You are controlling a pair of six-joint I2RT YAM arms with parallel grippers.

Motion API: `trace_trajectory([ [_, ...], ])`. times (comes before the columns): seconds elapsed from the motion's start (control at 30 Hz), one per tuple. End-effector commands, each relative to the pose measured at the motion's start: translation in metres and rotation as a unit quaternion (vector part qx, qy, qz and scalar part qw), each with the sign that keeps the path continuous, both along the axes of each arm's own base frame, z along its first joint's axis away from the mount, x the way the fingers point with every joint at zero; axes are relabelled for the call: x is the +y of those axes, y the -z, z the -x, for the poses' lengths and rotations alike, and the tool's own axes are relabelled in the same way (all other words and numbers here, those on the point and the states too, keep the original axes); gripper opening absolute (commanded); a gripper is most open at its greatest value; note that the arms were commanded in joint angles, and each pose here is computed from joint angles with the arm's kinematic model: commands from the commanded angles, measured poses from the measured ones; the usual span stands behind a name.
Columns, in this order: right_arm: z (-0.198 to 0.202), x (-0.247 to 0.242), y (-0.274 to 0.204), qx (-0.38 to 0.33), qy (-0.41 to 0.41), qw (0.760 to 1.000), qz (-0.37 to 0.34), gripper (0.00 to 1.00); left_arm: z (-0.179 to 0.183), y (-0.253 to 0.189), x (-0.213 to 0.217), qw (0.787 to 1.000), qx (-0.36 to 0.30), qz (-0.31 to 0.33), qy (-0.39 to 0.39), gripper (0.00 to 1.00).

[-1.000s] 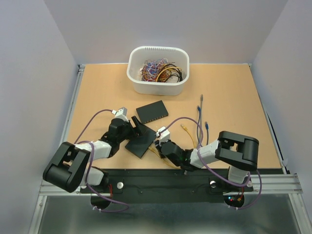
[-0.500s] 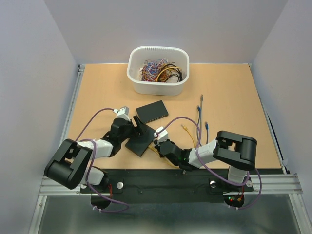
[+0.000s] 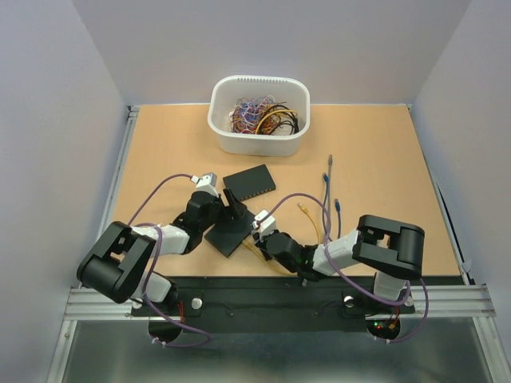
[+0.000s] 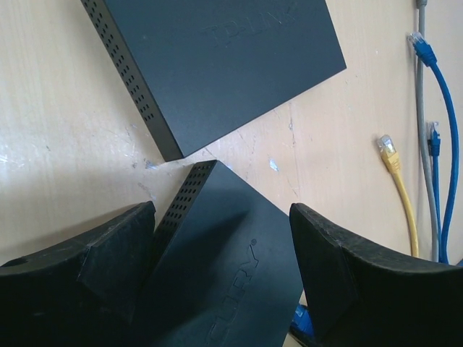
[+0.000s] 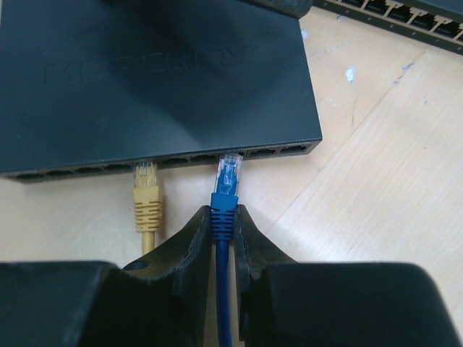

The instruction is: Insert the plug into the switch port

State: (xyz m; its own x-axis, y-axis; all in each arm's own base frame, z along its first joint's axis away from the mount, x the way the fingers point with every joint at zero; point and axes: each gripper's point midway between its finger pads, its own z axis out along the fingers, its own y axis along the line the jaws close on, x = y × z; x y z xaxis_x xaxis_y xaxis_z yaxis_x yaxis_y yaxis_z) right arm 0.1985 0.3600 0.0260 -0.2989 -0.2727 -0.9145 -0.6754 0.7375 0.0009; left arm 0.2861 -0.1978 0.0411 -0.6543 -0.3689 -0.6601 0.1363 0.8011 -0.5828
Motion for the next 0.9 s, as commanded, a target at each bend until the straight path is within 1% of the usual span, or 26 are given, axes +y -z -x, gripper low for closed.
trace_trajectory([
  [0.0,0.027,0.033,-0.038,-0.006,-0.092,0.993,-0.08,0.0,0.04,0.021,-0.022,0.995,0.078,0.009,0.069,0.85],
  [0.17,0.028,0.029,-0.04,-0.006,-0.088,0.992,-0.088,0.01,0.044,0.021,-0.026,0.994,0.078,0.009,0.076,0.86],
  [0.37,0.021,0.033,-0.031,0.001,-0.064,0.994,-0.086,0.01,0.052,0.021,-0.029,0.993,0.079,0.007,0.084,0.86],
  [0.53,0.013,0.035,-0.035,-0.009,-0.045,0.995,-0.09,0.0,0.059,0.025,-0.031,0.993,0.082,0.002,0.09,0.86],
  [0.63,0.012,0.038,-0.042,-0.022,-0.055,0.994,-0.088,0.0,0.064,0.026,-0.034,0.991,0.082,-0.002,0.101,0.86],
  [0.77,0.017,0.051,-0.053,-0.045,-0.105,0.99,-0.081,0.0,0.069,0.024,-0.041,0.989,0.078,-0.002,0.122,0.86],
  [0.87,0.019,0.056,-0.062,-0.058,-0.123,0.987,-0.084,0.0,0.075,0.026,-0.048,0.986,0.082,-0.004,0.142,0.86],
])
